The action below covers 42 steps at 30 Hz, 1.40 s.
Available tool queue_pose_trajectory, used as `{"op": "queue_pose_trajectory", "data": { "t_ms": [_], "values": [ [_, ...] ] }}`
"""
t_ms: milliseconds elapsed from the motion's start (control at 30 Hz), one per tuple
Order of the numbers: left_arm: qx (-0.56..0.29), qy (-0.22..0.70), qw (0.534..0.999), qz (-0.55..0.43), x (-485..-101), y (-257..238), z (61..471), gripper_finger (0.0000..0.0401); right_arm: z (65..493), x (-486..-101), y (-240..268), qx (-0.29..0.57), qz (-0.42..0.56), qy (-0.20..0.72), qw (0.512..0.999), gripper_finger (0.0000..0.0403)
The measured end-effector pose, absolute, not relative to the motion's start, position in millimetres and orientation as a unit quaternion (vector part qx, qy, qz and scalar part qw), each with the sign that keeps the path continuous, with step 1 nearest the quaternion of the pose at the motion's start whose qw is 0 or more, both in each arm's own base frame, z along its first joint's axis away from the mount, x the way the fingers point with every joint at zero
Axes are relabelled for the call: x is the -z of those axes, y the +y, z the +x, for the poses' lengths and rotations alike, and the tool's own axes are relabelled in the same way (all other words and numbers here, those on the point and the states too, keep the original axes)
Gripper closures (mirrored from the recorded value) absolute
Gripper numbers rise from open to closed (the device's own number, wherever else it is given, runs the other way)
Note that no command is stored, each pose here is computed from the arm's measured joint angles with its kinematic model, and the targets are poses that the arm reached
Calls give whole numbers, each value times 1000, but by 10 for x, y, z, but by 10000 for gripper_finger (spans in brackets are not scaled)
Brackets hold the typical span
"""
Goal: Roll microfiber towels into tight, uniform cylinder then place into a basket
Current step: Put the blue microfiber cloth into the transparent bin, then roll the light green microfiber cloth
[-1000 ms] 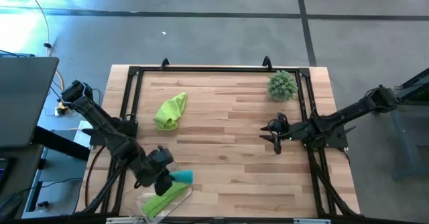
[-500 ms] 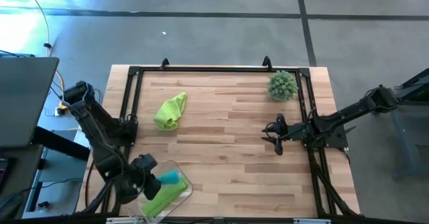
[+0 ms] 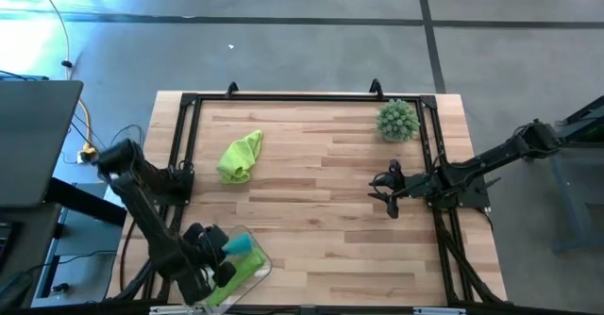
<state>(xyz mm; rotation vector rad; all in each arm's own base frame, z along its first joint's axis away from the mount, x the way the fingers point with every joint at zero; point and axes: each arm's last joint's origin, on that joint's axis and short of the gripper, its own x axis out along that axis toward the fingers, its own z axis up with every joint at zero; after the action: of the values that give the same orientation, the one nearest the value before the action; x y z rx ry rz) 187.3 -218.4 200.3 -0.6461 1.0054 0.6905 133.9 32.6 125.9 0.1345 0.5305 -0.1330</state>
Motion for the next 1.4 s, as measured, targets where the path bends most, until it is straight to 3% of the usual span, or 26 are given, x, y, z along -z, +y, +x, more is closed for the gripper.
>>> {"op": "queue_pose_trajectory", "data": {
  "t_ms": [233,467,600,767,933,1100,1233,1400],
  "values": [
    [-379,503,755,-180,-1825,-2396,2018,371,1339,-1260,326,65,66,262,961,249],
    [-382,529,739,-167,-1726,-2536,2066,355,1337,-1257,325,66,65,264,960,249],
    [-366,553,731,-161,-1715,-2530,2101,320,1336,-1256,325,66,65,264,960,249],
    [-347,602,697,-177,-1732,-2468,2191,245,1335,-1254,325,66,65,265,960,249],
    [-302,645,676,-191,-1920,-2385,2294,191,1334,-1252,324,66,65,266,959,249],
    [-286,624,712,-151,-2334,-2273,2337,184,1333,-1251,324,66,64,267,959,249],
    [-323,579,740,-115,-2594,-2039,2396,183,1331,-1248,324,66,63,269,959,249],
    [-390,580,706,-111,-2680,-1566,2579,183,1329,-1244,323,67,63,271,958,249]
  ]
}}
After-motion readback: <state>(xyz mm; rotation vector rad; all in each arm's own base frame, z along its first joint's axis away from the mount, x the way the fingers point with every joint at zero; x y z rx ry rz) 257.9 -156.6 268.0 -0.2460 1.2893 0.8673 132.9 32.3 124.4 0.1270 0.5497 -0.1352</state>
